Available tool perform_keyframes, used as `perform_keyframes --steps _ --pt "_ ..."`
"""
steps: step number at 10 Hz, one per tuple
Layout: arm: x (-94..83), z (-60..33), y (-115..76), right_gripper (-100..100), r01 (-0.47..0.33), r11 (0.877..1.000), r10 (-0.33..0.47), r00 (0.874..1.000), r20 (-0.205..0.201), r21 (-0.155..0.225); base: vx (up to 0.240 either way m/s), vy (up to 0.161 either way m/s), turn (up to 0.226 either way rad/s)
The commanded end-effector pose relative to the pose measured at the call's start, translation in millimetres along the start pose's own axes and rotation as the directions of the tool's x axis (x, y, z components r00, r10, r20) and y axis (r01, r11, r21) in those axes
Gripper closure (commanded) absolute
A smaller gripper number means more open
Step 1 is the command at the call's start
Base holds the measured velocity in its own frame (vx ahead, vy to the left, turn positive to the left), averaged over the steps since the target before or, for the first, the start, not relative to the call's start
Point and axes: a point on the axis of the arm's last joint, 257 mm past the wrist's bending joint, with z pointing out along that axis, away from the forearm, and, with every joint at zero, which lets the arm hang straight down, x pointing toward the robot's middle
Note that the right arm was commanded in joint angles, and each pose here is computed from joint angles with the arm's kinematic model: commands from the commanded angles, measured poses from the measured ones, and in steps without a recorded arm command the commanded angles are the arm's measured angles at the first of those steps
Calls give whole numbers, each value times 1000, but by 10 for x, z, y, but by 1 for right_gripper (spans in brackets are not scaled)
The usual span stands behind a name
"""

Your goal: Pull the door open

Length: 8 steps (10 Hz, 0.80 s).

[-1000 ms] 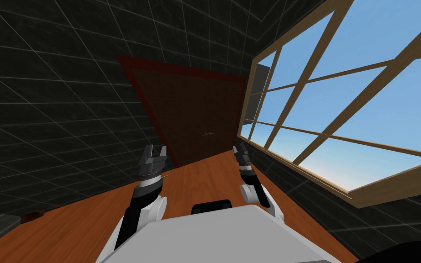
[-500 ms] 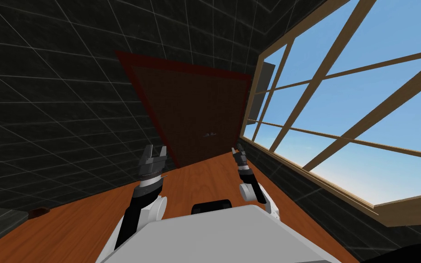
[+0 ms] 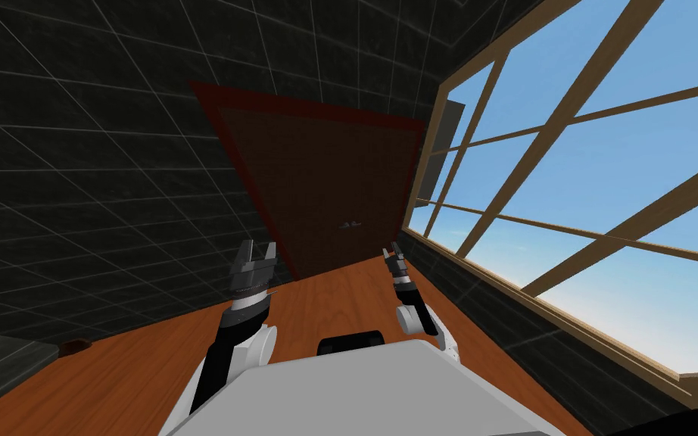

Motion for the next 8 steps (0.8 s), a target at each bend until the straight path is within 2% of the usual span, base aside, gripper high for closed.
perform_keyframes --steps 1,8 --pt "-17 -42 -131 -100 -4 1000 4 1000 0 20 116 7 63" --pt "-140 -182 -640 -100 -10 994 10 1000 2 107 99 1 62"
